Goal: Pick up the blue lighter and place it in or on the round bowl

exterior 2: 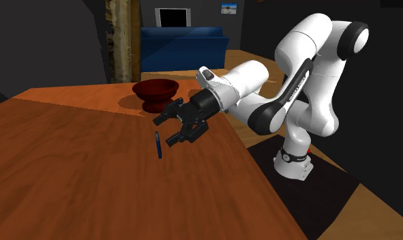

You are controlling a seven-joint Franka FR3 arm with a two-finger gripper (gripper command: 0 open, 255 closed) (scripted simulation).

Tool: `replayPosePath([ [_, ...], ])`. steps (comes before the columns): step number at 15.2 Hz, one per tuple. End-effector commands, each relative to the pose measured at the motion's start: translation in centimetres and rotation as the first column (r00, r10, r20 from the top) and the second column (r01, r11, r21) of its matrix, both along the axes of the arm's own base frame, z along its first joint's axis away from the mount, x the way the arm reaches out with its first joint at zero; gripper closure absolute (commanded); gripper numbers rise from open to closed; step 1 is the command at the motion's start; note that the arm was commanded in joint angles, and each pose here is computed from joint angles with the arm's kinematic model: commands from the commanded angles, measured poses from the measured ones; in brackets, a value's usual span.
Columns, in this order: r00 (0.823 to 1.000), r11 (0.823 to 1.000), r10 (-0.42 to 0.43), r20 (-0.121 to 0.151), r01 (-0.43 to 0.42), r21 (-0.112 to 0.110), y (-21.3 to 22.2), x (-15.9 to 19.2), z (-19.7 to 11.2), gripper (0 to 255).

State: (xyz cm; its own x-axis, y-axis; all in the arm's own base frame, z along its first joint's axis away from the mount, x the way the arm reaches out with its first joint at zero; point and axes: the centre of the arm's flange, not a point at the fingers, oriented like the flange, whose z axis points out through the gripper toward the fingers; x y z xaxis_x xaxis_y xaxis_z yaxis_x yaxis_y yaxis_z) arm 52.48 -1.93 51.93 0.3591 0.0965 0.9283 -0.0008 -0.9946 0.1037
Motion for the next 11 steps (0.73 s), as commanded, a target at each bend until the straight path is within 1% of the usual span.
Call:
replayPosePath([
  [1,1.000,1.000,0.000,0.003,0.000,0.000,0.1,1.0,-0.3,0],
  [4,1.000,1.000,0.000,0.003,0.000,0.000,0.0,2.2,-0.8,0],
  [11,1.000,1.000,0.000,0.003,0.000,0.000,0.0,2.2,-0.8,0],
])
